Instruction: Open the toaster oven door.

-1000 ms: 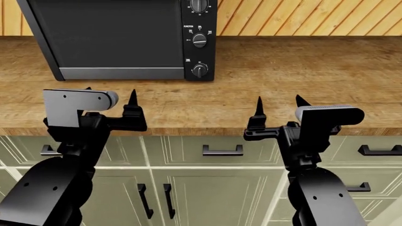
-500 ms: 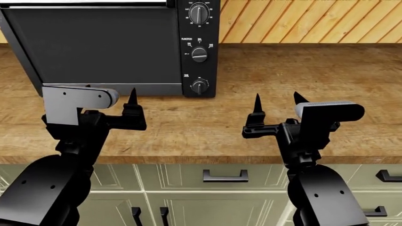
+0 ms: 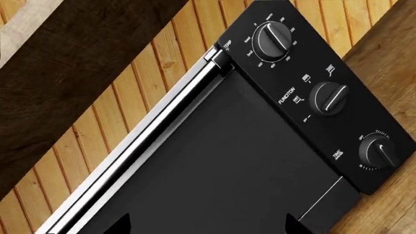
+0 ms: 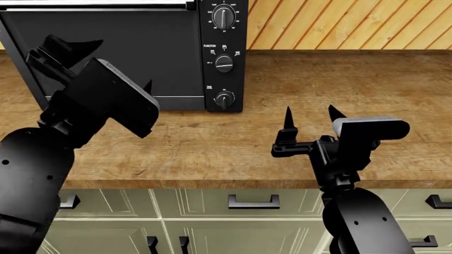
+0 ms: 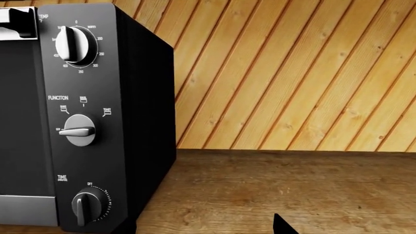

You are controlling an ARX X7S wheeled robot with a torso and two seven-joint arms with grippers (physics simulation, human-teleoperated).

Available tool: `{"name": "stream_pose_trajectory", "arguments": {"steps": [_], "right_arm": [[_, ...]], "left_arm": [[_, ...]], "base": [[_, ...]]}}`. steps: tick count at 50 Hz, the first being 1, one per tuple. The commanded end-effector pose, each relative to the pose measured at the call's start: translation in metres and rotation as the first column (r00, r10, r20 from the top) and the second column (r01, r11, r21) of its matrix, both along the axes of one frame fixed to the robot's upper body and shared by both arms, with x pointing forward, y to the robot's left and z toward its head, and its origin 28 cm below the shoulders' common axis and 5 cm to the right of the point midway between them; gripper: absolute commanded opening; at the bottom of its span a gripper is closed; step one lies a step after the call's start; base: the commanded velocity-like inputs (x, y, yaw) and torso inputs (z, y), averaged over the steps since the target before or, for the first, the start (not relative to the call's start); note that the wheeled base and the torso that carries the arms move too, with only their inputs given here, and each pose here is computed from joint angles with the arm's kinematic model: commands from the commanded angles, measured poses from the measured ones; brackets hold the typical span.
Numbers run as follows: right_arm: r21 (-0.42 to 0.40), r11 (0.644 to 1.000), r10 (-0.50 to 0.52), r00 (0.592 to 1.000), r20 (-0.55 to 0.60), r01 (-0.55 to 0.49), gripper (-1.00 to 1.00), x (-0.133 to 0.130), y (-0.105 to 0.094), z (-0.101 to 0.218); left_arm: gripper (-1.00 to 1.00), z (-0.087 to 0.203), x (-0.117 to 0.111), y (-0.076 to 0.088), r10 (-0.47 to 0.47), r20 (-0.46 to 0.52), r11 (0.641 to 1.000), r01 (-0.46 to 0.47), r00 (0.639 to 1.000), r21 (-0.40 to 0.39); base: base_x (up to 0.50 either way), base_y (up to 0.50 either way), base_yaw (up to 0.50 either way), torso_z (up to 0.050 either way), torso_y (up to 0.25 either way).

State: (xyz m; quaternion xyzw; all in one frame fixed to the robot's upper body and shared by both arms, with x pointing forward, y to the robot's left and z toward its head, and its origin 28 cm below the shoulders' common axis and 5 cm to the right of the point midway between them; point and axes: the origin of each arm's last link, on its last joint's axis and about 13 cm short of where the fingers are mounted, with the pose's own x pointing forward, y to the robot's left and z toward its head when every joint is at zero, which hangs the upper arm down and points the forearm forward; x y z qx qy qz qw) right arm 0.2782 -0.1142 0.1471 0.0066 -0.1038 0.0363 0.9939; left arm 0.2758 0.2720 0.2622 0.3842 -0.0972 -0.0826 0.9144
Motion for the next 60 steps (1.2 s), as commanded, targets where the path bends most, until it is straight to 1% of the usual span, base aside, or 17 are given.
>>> {"name": "stream_pose_trajectory", "arguments": {"steps": [1, 2, 5, 9, 12, 18, 29, 37, 42, 51, 60], "right_arm": [[0.007, 1.0, 0.009, 1.0, 0.001, -0.009, 1.0, -0.001, 0.001, 0.0], [0.007, 1.0, 0.009, 1.0, 0.001, -0.009, 1.0, -0.001, 0.001, 0.0], [0.012, 1.0, 0.016, 1.0, 0.002, -0.016, 1.0, -0.001, 0.003, 0.0], [0.019, 1.0, 0.023, 1.0, 0.003, -0.023, 1.0, -0.001, 0.005, -0.001], [0.023, 0.999, 0.026, 1.0, 0.002, -0.026, 1.0, -0.001, 0.005, -0.002], [0.027, 0.999, 0.028, 1.0, 0.005, -0.028, 1.0, -0.001, 0.005, -0.001], [0.028, 0.999, 0.024, 1.0, 0.012, -0.024, 1.0, -0.001, 0.004, 0.002], [0.028, 0.999, 0.025, 1.0, 0.014, -0.026, 1.0, 0.001, 0.006, 0.004], [0.029, 0.999, 0.021, 1.0, 0.014, -0.021, 1.0, 0.0, 0.005, 0.004], [0.034, 0.999, 0.013, 1.0, 0.01, -0.013, 1.0, 0.0, 0.002, 0.001], [0.035, 0.999, 0.009, 1.0, 0.01, -0.01, 1.0, 0.002, 0.002, 0.001]], "left_arm": [[1.0, 0.051, 0.005, 0.032, 0.063, 0.013, 0.93, -0.064, 0.998, 0.363], [1.0, 0.054, 0.006, 0.033, 0.063, 0.016, 0.926, -0.064, 0.998, 0.373], [1.0, 0.072, 0.013, 0.038, 0.044, 0.018, 0.896, -0.048, 0.999, 0.442], [1.0, 0.09, 0.023, 0.037, 0.018, 0.013, 0.871, -0.022, 1.0, 0.491], [1.0, 0.098, 0.03, 0.037, 0.011, 0.006, 0.862, -0.012, 1.0, 0.507], [1.0, 0.11, 0.044, 0.038, 0.031, 0.002, 0.84, -0.027, 1.0, 0.542], [1.0, 0.109, 0.069, 0.035, 0.025, -0.015, 0.825, -0.012, 1.0, 0.565], [1.0, 0.105, 0.081, 0.035, 0.048, -0.064, 0.782, 0.003, 0.997, 0.623], [1.0, 0.104, 0.088, 0.034, 0.062, -0.081, 0.769, 0.004, 0.995, 0.639], [1.0, 0.108, 0.099, 0.039, 0.112, -0.082, 0.753, -0.03, 0.99, 0.657], [1.0, 0.112, 0.11, 0.046, 0.163, -0.08, 0.746, -0.07, 0.983, 0.662]], "base": [[0.0, 0.0, 0.0, 0.0, 0.0], [0.0, 0.0, 0.0, 0.0, 0.0], [0.0, 0.0, 0.0, 0.0, 0.0], [0.0, 0.0, 0.0, 0.0, 0.0], [0.0, 0.0, 0.0, 0.0, 0.0], [0.0, 0.0, 0.0, 0.0, 0.0], [0.0, 0.0, 0.0, 0.0, 0.0], [0.0, 0.0, 0.0, 0.0, 0.0], [0.0, 0.0, 0.0, 0.0, 0.0], [0.0, 0.0, 0.0, 0.0, 0.0], [0.0, 0.0, 0.0, 0.0, 0.0]]}}
